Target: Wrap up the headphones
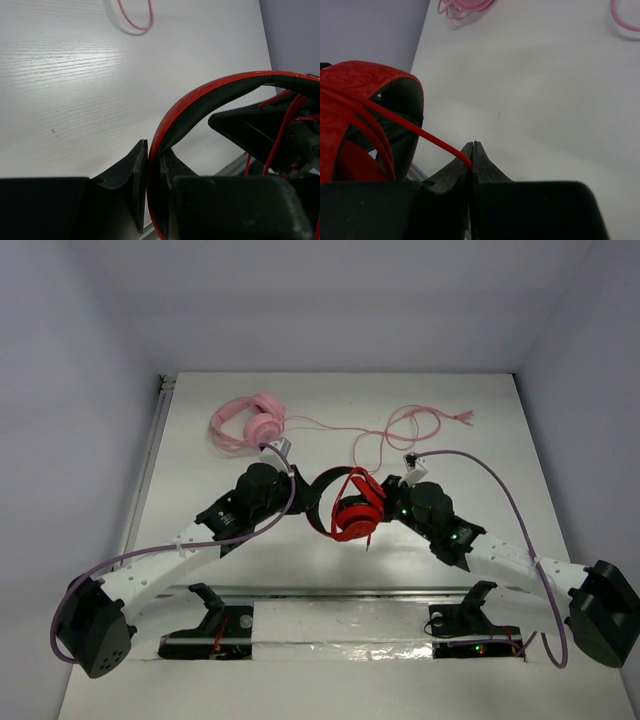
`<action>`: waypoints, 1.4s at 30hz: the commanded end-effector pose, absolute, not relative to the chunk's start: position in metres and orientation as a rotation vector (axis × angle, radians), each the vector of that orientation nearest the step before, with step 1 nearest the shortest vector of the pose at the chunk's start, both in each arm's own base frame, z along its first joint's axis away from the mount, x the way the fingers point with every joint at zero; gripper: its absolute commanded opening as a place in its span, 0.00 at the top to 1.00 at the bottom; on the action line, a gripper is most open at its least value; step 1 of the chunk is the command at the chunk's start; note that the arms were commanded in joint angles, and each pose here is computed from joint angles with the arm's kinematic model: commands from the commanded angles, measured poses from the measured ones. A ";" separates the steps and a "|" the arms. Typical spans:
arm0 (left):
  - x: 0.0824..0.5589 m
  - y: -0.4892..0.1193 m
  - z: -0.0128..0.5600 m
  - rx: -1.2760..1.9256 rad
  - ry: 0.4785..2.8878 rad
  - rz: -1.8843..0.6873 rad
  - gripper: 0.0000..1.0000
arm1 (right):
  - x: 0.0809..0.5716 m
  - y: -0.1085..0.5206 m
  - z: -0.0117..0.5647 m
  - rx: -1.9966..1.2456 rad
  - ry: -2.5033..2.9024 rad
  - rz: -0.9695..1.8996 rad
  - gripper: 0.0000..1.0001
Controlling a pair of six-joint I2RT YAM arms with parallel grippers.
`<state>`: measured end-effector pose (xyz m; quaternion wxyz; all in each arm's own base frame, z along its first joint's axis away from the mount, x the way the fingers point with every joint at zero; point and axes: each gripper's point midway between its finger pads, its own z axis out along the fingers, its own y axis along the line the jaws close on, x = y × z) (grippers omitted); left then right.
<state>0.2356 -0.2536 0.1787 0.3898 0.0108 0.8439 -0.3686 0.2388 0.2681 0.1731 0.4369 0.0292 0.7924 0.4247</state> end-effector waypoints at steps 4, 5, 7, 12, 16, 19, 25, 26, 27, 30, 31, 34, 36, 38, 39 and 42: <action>0.286 -0.250 0.224 -0.304 1.893 -0.972 1.00 | 0.232 0.292 0.159 0.195 1.990 1.278 0.94; 0.289 -0.249 0.213 -0.324 1.917 -0.939 1.00 | 0.231 0.293 0.153 0.211 2.004 1.294 0.93; 0.292 -0.245 0.197 -0.348 1.955 -0.891 1.00 | 0.230 0.297 0.136 0.227 2.037 1.308 0.93; 0.283 -0.226 0.146 -0.446 2.042 -0.753 1.00 | 0.216 0.306 0.094 0.269 2.158 1.377 0.90; 0.281 -0.210 0.127 -0.478 2.065 -0.654 1.00 | 0.210 0.305 0.065 0.299 2.233 1.360 0.85; 0.285 -0.207 0.115 -0.467 2.093 -0.588 1.00 | 0.207 0.305 0.057 0.304 2.261 1.361 0.85; 0.292 -0.203 0.076 -0.416 2.190 -0.414 1.00 | 0.196 0.302 0.044 0.313 2.306 1.373 0.85; 0.293 -0.203 0.068 -0.402 2.212 -0.383 1.00 | 0.195 0.300 0.042 0.316 2.313 1.366 0.85; 0.293 -0.206 0.066 -0.392 2.217 -0.375 1.00 | 0.194 0.299 0.038 0.321 2.323 1.357 0.85; 0.296 -0.208 0.053 -0.386 2.250 -0.334 1.00 | 0.191 0.299 0.035 0.319 2.333 1.370 0.85; 0.294 -0.211 0.050 -0.375 2.265 -0.323 1.00 | 0.191 0.300 0.034 0.310 2.332 1.376 0.85; 0.296 -0.216 0.045 -0.375 2.276 -0.306 1.00 | 0.188 0.302 0.029 0.295 2.352 1.385 0.84; 0.300 -0.217 0.044 -0.375 2.277 -0.289 1.00 | 0.183 0.310 0.029 0.234 2.374 1.415 0.82; 0.301 -0.215 0.042 -0.372 2.282 -0.257 1.00 | 0.171 0.317 0.026 0.170 2.412 1.456 0.80; 0.303 -0.216 0.043 -0.364 2.280 -0.251 1.00 | 0.170 0.319 0.028 0.149 2.418 1.473 0.78; 0.307 -0.215 0.042 -0.348 2.280 -0.225 1.00 | 0.161 0.323 0.032 0.078 2.434 1.475 0.65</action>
